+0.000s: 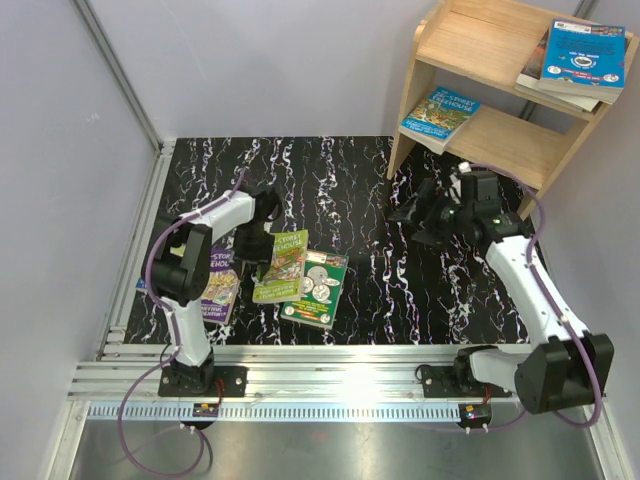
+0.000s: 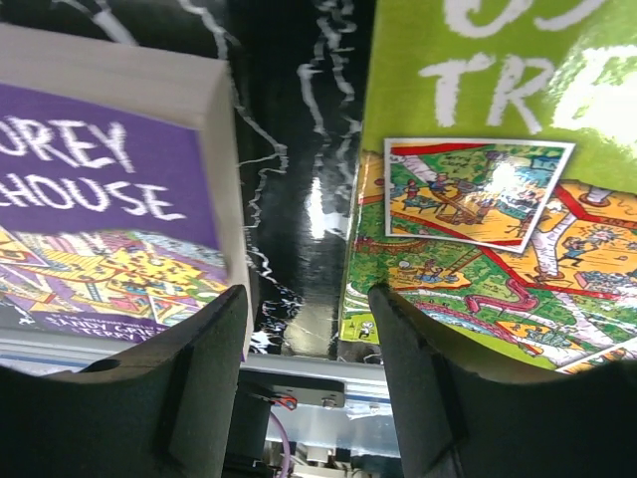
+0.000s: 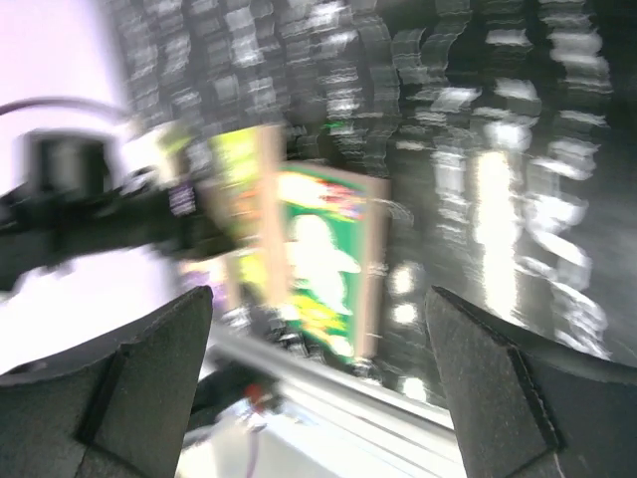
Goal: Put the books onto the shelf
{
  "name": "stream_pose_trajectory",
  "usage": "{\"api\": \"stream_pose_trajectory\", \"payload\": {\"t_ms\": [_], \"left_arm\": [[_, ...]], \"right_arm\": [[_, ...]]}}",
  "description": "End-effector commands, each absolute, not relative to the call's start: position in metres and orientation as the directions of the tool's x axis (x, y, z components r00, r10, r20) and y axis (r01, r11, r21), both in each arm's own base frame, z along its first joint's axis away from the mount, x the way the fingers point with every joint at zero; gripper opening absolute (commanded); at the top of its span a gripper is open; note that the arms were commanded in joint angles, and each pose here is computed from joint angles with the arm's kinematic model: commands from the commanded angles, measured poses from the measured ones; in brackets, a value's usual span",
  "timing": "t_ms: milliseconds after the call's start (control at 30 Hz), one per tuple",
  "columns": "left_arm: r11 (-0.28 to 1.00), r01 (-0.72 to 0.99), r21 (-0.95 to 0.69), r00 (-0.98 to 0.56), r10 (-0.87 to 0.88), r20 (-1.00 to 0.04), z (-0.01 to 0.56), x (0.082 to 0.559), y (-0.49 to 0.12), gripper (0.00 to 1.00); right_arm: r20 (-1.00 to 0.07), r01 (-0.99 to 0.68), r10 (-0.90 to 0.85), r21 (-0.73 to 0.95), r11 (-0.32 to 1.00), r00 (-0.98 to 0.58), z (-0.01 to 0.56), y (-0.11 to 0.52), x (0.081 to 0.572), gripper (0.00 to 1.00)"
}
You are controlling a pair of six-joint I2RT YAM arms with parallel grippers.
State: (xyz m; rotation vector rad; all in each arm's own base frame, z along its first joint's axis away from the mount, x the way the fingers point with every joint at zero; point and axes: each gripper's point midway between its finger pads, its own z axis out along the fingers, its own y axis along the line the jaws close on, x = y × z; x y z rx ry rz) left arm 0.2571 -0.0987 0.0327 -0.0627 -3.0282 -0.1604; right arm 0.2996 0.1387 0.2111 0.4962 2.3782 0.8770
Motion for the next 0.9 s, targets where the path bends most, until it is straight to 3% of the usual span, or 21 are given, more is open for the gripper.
{"api": "stream_pose_trajectory", "payload": {"t_ms": [0, 167, 300, 633, 733, 867], "left_arm": [[1.000, 0.006, 0.007, -1.000, 0.006, 0.004, -0.014, 0.292, -0.135, 0.59], [0.998, 0.046, -0.044, -0.999, 0.046, -0.002, -0.014, 0.293, -0.159, 0.58], [0.992, 0.080, -0.102, -0.997, 0.078, -0.022, -0.008, 0.298, -0.180, 0.58], [0.976, 0.097, -0.194, -0.995, 0.089, -0.047, 0.003, 0.279, -0.197, 0.57], [0.970, 0.097, -0.221, -0.995, 0.086, -0.057, 0.006, 0.276, -0.199, 0.57], [0.966, 0.103, -0.238, -0.994, 0.090, -0.068, 0.009, 0.275, -0.202, 0.57]], "right_arm": [[-0.267, -0.019, 0.441, 0.871, 0.490, -0.857, 0.231, 0.197, 0.311, 0.95], [-0.259, -0.066, 0.333, 0.867, 0.494, -0.907, 0.211, 0.261, 0.327, 0.95], [-0.145, 0.012, 0.262, 0.855, 0.518, -0.954, 0.152, 0.306, 0.341, 0.93], [-0.068, 0.044, 0.162, 0.797, 0.603, -0.984, 0.082, 0.362, 0.336, 0.89], [-0.036, 0.048, 0.124, 0.790, 0.611, -0.992, 0.066, 0.379, 0.318, 0.80], [-0.021, 0.037, 0.087, 0.783, 0.621, -0.996, 0.060, 0.390, 0.301, 0.38]]}}
